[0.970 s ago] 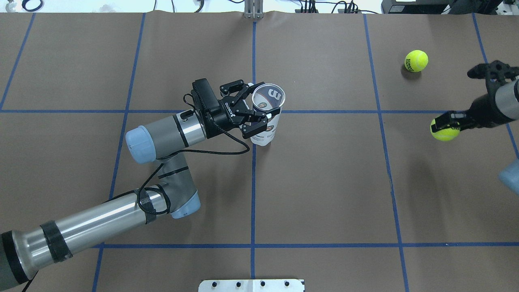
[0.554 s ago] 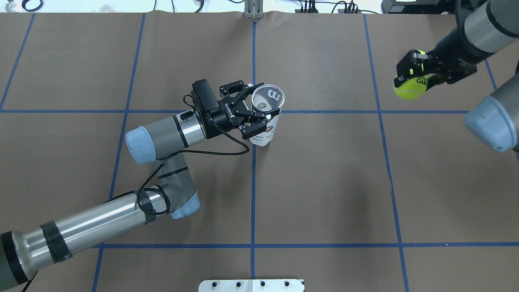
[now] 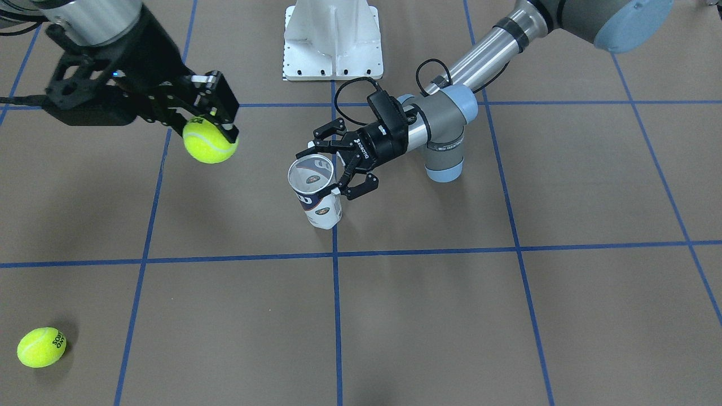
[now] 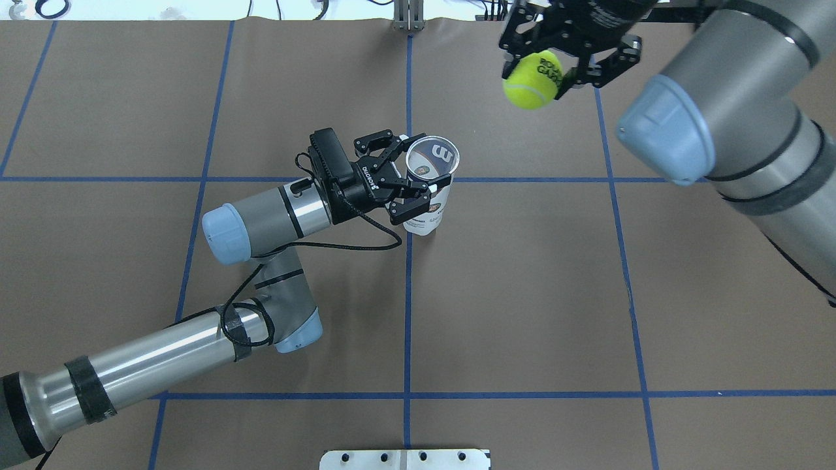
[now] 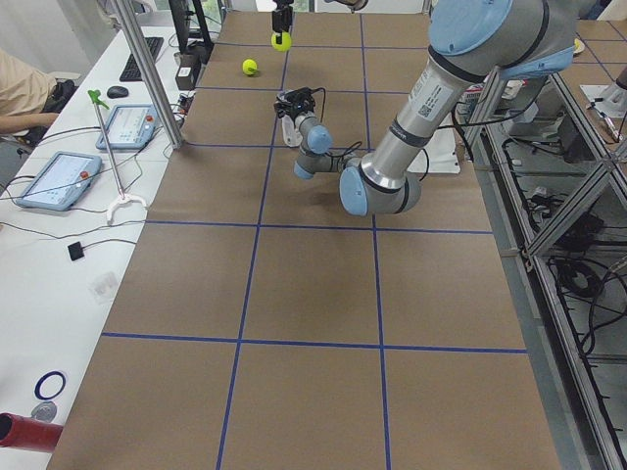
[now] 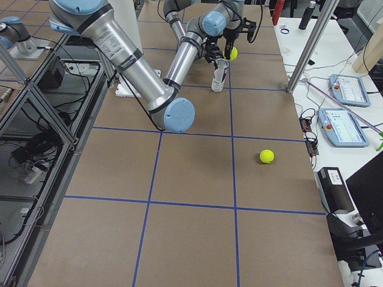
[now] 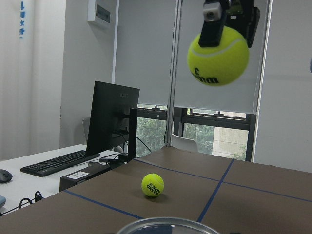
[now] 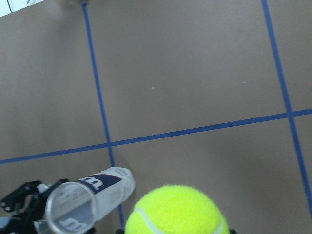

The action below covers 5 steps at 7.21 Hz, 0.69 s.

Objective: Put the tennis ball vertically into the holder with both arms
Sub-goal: 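Carry the ball with the right gripper over the can's open top, then lower the ball into the can and open the right gripper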

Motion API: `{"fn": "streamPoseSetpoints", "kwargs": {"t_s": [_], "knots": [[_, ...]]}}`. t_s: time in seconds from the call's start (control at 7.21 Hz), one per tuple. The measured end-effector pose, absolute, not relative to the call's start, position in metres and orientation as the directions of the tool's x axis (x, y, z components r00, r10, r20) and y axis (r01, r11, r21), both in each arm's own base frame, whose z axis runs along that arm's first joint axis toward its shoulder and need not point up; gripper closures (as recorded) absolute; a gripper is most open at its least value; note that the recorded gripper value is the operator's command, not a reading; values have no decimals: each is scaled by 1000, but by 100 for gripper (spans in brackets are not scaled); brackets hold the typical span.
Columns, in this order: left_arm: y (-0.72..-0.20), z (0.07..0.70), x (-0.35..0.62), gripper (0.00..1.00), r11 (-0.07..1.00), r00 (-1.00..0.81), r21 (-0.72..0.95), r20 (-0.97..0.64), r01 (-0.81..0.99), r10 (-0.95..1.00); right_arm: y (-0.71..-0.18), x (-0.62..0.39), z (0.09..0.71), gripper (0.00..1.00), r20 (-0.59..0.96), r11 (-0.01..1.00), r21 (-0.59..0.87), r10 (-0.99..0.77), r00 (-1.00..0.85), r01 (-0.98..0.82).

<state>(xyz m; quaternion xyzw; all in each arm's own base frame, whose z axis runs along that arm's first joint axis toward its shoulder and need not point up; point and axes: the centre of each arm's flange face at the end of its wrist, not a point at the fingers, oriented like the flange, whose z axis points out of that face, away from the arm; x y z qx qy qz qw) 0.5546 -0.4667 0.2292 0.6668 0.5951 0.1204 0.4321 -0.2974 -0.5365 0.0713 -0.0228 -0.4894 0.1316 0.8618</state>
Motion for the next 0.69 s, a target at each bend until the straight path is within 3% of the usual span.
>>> {"fn": "streamPoseSetpoints", "kwargs": {"t_s": [0.28,0.69], "knots": [[-466,229,555,23,82,262,719,-354,690,898,-540,-360,17,100,805,958,-181,275,526,-223],[-466,230,556,23,82,262,721,-353,688,898,-524,-413,14,100,753,960,-153,267,602,-234]]}}
